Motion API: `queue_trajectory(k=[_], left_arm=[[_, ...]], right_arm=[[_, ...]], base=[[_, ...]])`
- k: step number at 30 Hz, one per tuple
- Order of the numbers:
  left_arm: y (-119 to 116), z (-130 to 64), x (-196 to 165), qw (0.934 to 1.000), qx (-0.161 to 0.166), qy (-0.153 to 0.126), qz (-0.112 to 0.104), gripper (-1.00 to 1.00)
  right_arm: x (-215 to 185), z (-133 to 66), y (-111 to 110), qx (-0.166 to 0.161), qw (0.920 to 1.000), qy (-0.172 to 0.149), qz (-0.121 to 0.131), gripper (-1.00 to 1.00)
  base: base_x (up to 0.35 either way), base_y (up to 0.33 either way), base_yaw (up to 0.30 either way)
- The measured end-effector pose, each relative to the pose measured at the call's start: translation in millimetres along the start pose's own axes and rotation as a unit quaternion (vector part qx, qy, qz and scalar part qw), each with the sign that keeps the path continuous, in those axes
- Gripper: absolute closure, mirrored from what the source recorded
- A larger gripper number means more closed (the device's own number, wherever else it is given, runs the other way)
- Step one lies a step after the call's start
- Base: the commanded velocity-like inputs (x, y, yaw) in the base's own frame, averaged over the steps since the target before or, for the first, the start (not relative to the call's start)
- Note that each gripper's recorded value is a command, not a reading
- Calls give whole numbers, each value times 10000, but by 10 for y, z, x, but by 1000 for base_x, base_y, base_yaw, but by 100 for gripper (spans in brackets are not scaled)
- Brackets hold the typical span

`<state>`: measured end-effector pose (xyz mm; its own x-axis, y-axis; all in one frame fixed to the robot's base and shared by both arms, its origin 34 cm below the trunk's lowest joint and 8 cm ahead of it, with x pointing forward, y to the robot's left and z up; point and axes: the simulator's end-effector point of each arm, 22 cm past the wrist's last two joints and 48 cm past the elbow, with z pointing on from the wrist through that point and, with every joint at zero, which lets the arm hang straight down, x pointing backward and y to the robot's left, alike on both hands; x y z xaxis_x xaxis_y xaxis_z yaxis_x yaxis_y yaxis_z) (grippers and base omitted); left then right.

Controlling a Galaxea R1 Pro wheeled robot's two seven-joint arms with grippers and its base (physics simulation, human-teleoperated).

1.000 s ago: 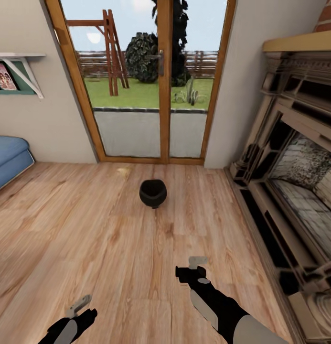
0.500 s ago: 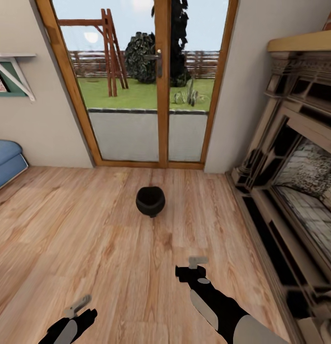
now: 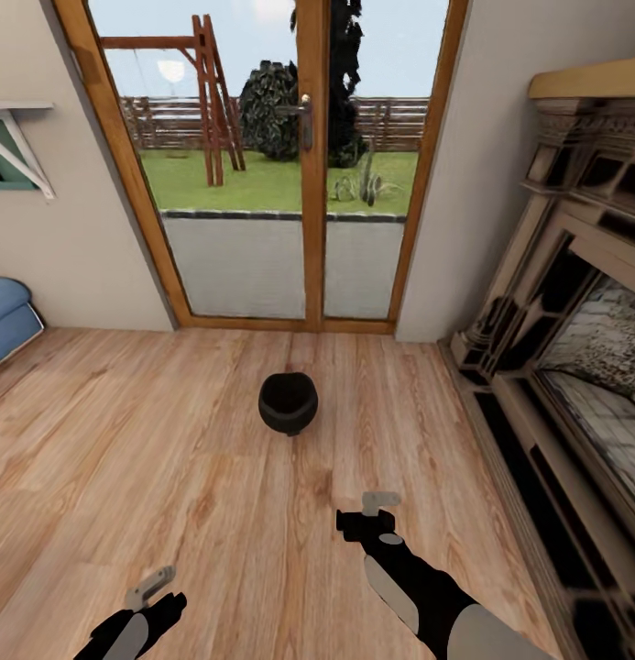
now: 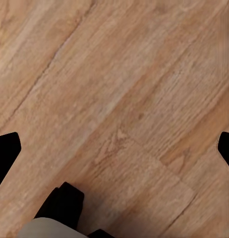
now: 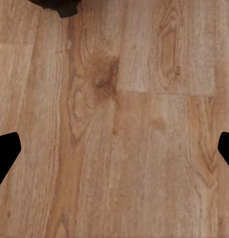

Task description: Place each of the two pumpkins and all three candles from the living room inside a cabinet in the living room (use any cabinet), then make sure every cabinet is closed, and position the cauldron so it is next to a table in the living room.

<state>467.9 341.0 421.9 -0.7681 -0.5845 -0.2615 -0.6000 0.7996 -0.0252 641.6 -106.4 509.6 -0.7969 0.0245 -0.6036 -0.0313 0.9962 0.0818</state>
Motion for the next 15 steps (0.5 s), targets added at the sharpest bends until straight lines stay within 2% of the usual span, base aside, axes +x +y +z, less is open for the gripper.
queue_trajectory(k=[11,13,15], left_arm=[[-20,-12,-58,10000,43,-4,26,-100],[-50,-20,-84,10000,66,-5,59,-100],[-130,-45,-117,9997,126,92,175,-100]], right_arm=[[-18,-7,19,-26,10000,11,-5,-100],[52,-9,3,-23,9998,200,-26,-100],[250,-30,21,-40,9976,675,-160,-100]], base=[[296,0,0],[313,-16,0],[316,-43,0]])
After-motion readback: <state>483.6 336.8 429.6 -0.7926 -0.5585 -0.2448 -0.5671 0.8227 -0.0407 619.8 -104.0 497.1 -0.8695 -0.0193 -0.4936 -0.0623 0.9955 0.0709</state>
